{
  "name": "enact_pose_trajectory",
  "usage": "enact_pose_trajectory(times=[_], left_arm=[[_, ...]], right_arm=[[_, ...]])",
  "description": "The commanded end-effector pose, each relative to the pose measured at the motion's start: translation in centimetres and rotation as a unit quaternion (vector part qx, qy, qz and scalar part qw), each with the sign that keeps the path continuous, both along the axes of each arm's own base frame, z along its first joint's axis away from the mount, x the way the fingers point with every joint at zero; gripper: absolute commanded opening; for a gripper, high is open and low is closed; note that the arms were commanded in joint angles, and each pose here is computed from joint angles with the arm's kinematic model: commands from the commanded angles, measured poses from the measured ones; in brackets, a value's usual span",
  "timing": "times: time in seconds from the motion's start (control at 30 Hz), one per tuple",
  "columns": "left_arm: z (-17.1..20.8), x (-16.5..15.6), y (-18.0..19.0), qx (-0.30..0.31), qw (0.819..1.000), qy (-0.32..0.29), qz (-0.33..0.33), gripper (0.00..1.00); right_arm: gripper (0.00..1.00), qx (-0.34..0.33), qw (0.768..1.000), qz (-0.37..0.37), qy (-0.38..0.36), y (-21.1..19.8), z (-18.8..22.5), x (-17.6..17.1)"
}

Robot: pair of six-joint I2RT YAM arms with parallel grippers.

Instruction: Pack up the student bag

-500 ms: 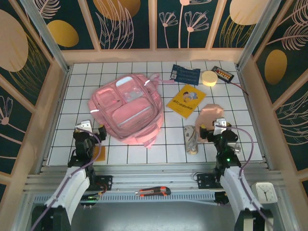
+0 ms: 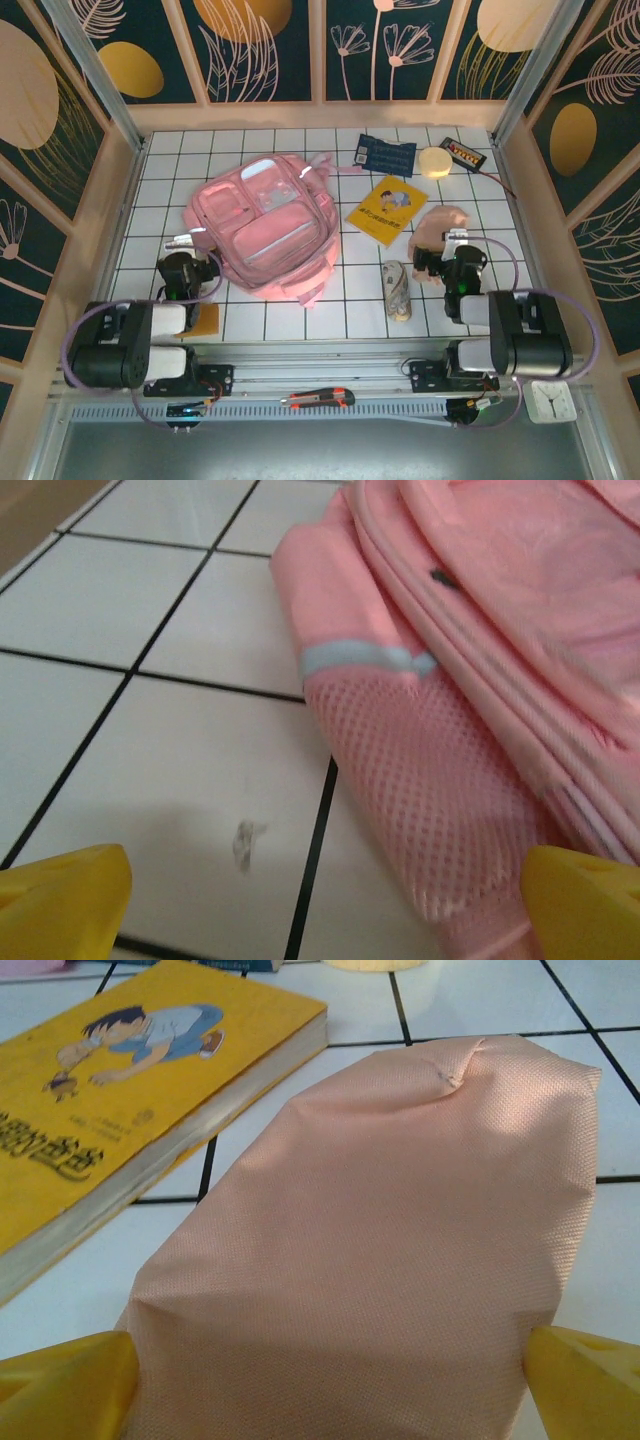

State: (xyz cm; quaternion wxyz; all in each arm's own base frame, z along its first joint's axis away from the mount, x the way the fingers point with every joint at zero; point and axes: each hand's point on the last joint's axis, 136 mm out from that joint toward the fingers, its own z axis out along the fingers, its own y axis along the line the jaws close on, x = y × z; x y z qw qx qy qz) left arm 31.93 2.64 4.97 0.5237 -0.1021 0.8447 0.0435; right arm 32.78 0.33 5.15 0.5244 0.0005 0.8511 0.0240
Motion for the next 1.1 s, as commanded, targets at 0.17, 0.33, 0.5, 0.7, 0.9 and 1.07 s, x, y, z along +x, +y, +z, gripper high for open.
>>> enact_pose_trajectory(times=[0.17,0.33,0.5,0.7,0.9,1.07], left_arm=[[9.0,5.0,0.6,0.010,0.980,-0.200,0.003,0.99],[8.9,4.9,0.6,0.010,0.980,-0.200,0.003,0.99],[9.0,5.0,0.6,0.010,0.980,-0.200,0.003,0.99],[10.7,4.3,2.3,0.008,0.976,-0.212,0.053,0.99],[11.5,6.2,4.5,0.015,0.989,-0.075,0.128,0.99],[13.7,7.5,0.0,-0.050,0.998,-0.009,0.023,0.99]], right_arm=[[0.99,0.045,0.984,-0.017,-0.174,-0.9,7.4,4.9],[0.99,0.045,0.984,-0.017,-0.173,-0.9,7.4,4.9],[0.99,0.046,0.984,-0.018,-0.174,-1.0,7.4,4.9],[0.99,0.056,0.984,-0.047,-0.163,-2.2,8.5,5.7],[0.99,0.117,0.981,-0.082,-0.135,-3.8,11.5,6.5],[0.98,0.220,0.971,-0.090,0.013,-2.4,12.9,8.5]])
